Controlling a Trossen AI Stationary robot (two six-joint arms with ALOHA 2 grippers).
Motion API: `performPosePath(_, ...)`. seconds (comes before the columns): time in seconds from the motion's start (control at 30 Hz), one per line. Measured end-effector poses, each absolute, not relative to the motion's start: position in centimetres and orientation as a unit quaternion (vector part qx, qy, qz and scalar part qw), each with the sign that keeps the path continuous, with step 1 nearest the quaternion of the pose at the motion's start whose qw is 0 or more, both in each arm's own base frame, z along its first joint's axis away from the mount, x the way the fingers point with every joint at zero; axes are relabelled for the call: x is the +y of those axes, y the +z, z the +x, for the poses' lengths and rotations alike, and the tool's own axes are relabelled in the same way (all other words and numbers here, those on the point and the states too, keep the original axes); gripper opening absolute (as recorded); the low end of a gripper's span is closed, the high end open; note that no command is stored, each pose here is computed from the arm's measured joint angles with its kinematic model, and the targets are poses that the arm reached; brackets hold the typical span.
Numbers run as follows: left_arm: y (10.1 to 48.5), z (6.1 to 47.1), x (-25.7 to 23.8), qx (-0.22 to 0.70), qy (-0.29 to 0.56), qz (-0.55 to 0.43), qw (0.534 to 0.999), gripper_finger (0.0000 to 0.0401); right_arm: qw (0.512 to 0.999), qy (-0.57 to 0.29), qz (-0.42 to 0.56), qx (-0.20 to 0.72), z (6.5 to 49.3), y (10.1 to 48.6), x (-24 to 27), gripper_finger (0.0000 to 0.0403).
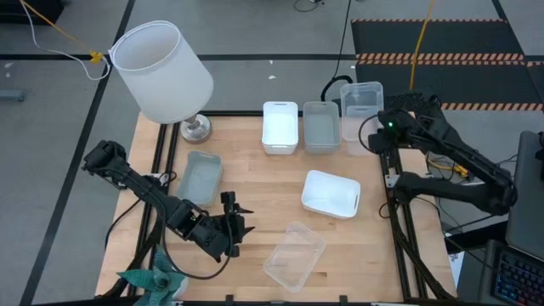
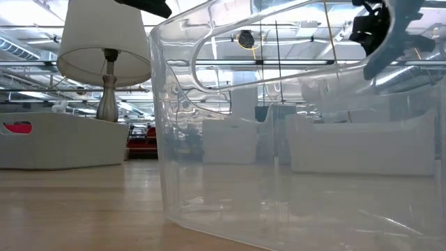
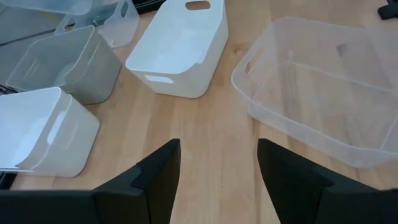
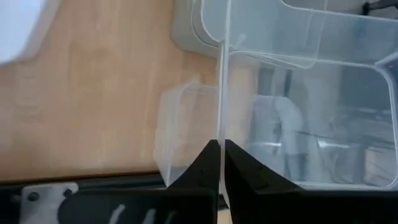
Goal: Stack baskets by color
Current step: Stack the middle transparent bin on top of the top transparent bin
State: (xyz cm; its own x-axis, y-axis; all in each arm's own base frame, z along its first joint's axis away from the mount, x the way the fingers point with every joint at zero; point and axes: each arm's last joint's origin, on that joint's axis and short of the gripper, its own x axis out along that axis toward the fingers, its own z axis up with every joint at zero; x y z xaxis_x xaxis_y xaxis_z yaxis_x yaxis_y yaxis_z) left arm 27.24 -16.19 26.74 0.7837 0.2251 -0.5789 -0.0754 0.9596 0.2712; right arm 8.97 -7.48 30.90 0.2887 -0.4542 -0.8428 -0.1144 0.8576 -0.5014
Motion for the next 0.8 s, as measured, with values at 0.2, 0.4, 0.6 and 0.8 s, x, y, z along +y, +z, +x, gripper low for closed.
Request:
performPosePath(0.2, 26.7, 27.2, -16.2, 0.319, 0.078, 0.117, 0.937, 0.0214, 0.767, -0.122, -0.210, 0.594, 8.2, 30.8, -8.1, 0.0002)
performPosePath(0.4, 26.7, 27.2, -16.3, 0.319, 0.078, 0.117, 0.937, 0.0214, 0.778, -0.109, -0.180, 0.592, 7.7, 30.6, -8.4, 0.0002)
performPosePath(0.6, 26.7, 27.2, -16.3, 0.320, 0.078, 0.117, 0.937, 0.0214, 0.789, -0.106, -0.150, 0.587, 7.5, 30.4, -9.1, 0.0002)
performPosePath(0.8, 26.7, 27.2, -16.3, 0.320, 0.078, 0.117, 0.937, 0.0214, 0.779, -0.093, -0.152, 0.601, 7.6, 30.1, -9.6, 0.0002)
